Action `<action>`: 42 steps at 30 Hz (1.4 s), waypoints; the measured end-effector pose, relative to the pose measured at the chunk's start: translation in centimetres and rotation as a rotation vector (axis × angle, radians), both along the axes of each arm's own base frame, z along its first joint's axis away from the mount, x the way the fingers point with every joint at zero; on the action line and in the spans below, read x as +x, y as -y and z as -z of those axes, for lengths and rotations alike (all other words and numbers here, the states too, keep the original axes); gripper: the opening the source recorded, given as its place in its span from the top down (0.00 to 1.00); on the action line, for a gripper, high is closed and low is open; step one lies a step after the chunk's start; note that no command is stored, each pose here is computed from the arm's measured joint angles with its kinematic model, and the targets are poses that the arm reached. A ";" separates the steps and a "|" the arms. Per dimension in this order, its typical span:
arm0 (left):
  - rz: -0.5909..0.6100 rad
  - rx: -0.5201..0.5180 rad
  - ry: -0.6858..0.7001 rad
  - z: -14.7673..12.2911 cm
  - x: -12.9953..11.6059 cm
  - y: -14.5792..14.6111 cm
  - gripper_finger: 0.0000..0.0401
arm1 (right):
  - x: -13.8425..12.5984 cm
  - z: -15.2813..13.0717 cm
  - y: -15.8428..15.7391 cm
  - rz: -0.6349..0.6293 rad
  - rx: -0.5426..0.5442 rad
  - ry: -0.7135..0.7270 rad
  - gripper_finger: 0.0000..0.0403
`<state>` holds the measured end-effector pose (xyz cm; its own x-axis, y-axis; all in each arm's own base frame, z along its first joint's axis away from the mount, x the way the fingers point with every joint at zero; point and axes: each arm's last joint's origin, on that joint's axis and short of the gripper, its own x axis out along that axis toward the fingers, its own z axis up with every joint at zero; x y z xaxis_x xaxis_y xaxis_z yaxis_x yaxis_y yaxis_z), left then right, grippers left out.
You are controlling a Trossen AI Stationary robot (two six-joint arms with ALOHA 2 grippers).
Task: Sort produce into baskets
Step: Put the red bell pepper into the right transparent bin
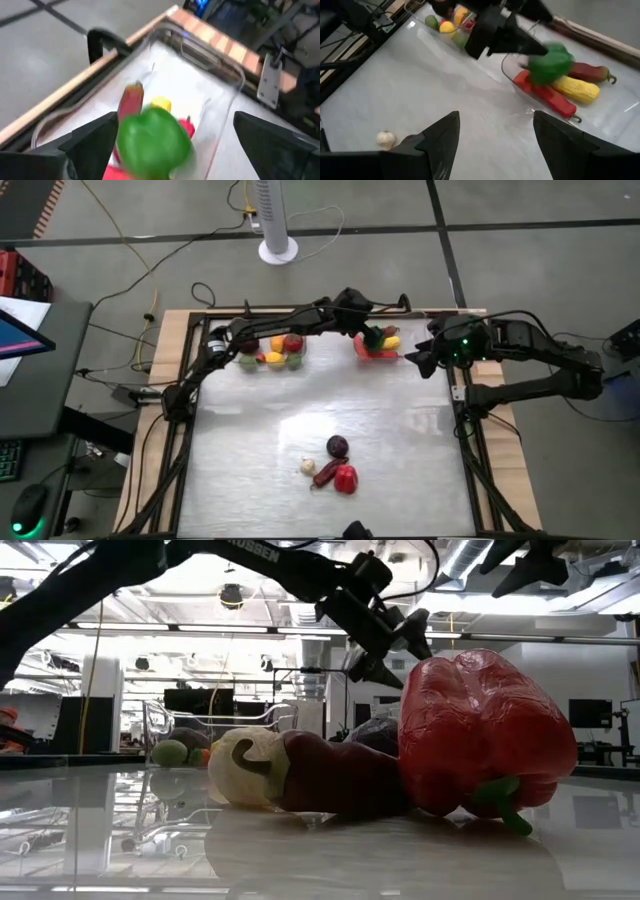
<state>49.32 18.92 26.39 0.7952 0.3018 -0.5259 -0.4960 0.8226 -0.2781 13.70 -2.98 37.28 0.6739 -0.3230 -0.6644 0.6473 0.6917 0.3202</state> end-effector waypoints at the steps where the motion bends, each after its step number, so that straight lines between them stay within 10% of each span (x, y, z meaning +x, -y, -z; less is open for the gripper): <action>1: 0.009 -0.008 -0.016 -0.1 -0.1 0.1 0.04 | 0.0 0.0 0.0 0.001 -0.003 0.000 0.30; 14: 0.341 0.275 -0.213 -6.6 -3.4 12.3 0.20 | 0.3 -0.1 -0.9 -0.060 -0.001 0.016 0.30; 30: 0.234 -0.056 -0.007 -2.7 -16.0 26.6 0.38 | 11.3 5.1 -7.8 -0.424 -0.038 -0.126 0.30; 42: 0.028 -0.163 0.092 -1.6 -19.9 33.1 0.39 | 15.9 12.8 -13.9 -0.696 0.066 -0.366 0.30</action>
